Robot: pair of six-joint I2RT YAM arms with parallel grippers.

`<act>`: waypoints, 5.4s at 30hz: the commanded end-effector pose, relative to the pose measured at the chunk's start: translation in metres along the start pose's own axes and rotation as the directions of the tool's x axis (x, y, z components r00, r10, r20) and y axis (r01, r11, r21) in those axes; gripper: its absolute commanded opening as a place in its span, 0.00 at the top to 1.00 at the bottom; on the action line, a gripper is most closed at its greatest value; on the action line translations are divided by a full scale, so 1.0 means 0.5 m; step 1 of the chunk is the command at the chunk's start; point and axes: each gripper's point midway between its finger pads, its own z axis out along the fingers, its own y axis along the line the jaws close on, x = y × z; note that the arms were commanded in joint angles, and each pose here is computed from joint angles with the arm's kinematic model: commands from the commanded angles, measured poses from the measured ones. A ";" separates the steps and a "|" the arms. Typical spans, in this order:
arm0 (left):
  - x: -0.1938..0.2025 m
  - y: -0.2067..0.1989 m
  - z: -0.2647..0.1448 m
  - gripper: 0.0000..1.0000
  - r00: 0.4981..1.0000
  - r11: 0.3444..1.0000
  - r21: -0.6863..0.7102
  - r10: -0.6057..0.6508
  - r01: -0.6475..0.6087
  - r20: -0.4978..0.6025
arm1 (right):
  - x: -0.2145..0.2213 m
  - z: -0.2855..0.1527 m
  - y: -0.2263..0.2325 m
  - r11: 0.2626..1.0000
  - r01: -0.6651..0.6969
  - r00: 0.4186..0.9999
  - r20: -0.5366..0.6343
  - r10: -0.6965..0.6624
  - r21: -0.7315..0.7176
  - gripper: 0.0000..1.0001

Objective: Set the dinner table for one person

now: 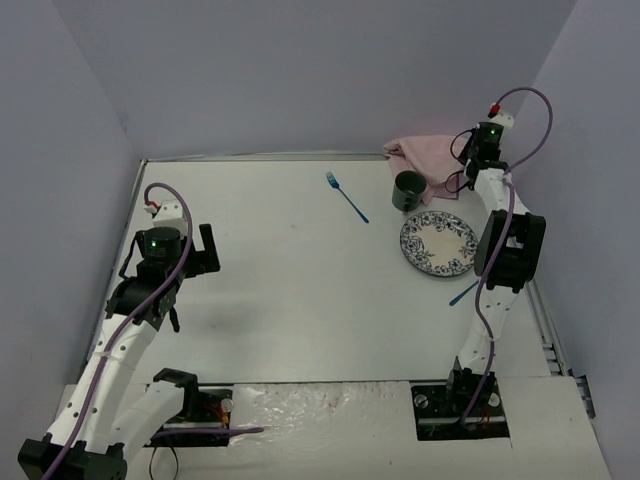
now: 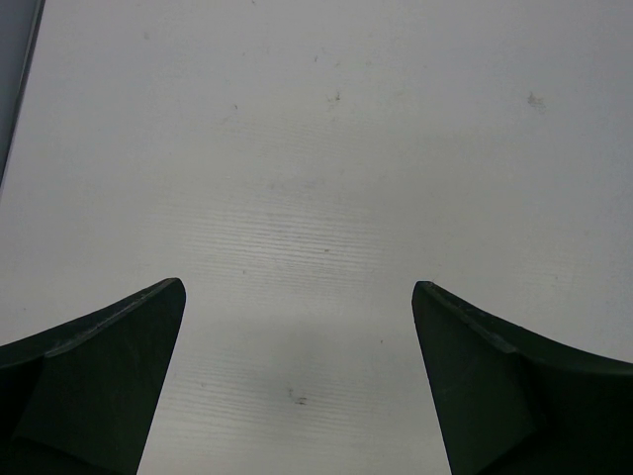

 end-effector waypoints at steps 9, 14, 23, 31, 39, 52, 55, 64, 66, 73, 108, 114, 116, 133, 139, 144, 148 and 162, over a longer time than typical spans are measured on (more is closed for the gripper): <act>-0.041 -0.009 -0.010 0.03 0.998 1.000 0.022 -0.009 0.008 0.061 | -0.094 -0.100 0.122 0.996 0.090 0.977 0.194 -0.087 -0.007 1.00; -0.042 -0.010 -0.011 0.03 0.998 1.000 0.025 -0.009 0.008 0.064 | -0.187 -0.172 0.142 0.990 0.082 0.943 0.312 -0.114 0.111 1.00; -0.044 -0.010 -0.015 0.03 0.997 1.000 0.028 -0.011 0.009 0.070 | -0.414 -0.341 0.216 0.995 -0.016 0.810 0.584 -0.043 0.096 1.00; -0.044 -0.010 -0.018 0.03 0.997 0.999 0.031 -0.014 0.011 0.074 | -0.595 -0.543 0.253 0.999 -0.036 0.616 0.787 0.034 -0.015 1.00; -0.049 -0.008 -0.027 0.03 0.996 0.999 0.032 -0.019 0.017 0.091 | -0.677 -0.706 0.419 0.899 0.246 0.519 0.832 0.195 -0.364 1.00; -0.084 -0.015 -0.067 0.03 0.986 0.996 0.070 -0.067 0.057 0.154 | -0.642 -1.005 0.678 0.628 0.468 0.425 0.781 0.457 -0.622 1.00; -0.089 -0.016 -0.088 0.03 0.985 0.995 0.084 -0.072 0.059 0.156 | -0.625 -1.075 0.711 0.557 0.479 0.414 0.734 0.538 -0.678 1.00; -0.081 -0.004 -0.142 0.03 0.984 0.993 0.093 -0.089 0.075 0.154 | -0.470 -1.081 0.730 0.525 0.483 0.551 0.709 0.440 -0.701 1.00; -0.066 -0.010 -0.144 0.03 0.987 0.990 0.109 -0.099 0.086 0.126 | -0.298 -0.963 0.725 0.544 0.450 0.695 0.660 0.284 -0.708 1.00; 0.026 -0.047 -0.106 0.03 0.971 0.959 0.153 -0.236 0.240 -0.043 | 0.106 -0.793 0.551 0.658 0.247 0.939 0.344 0.019 -0.711 1.00; 0.414 -0.024 0.098 0.31 0.796 0.891 -0.292 -0.446 0.348 -0.410 | 0.375 -0.736 0.281 0.859 0.062 0.998 0.013 -0.064 -0.508 1.00; 0.415 -0.025 0.098 0.75 0.788 0.888 -0.304 -0.450 0.345 -0.421 | 0.372 -0.738 0.271 0.869 0.064 0.998 0.011 -0.067 -0.491 1.00; 0.400 -0.030 0.097 0.89 0.790 0.892 -0.294 -0.443 0.343 -0.423 | 0.370 -0.737 0.265 0.875 0.079 0.996 0.013 -0.083 -0.477 1.00; -0.254 -0.037 -0.123 1.00 0.980 0.979 -0.069 -0.184 0.189 0.079 | 0.034 -0.871 0.313 0.846 0.191 0.966 0.247 -0.072 -0.498 1.00; -0.359 -0.005 -0.190 1.00 0.961 0.981 -0.085 -0.152 0.176 0.232 | -0.016 -0.923 0.323 0.804 0.201 0.966 0.250 -0.068 -0.560 1.00; -0.393 0.013 -0.192 1.00 0.956 0.983 -0.112 -0.112 0.147 0.272 | -0.029 -0.928 0.331 0.800 0.213 0.964 0.256 -0.078 -0.560 1.00; -0.415 -0.001 -0.130 1.00 0.963 0.990 -0.087 -0.084 0.110 0.257 | -0.043 -0.907 0.339 0.825 0.239 0.956 0.274 -0.106 -0.513 1.00; -0.673 -0.158 -0.033 1.00 0.909 0.951 0.302 -0.068 -0.066 0.411 | -0.212 -0.976 0.337 0.832 0.266 0.884 0.467 -0.010 -0.487 1.00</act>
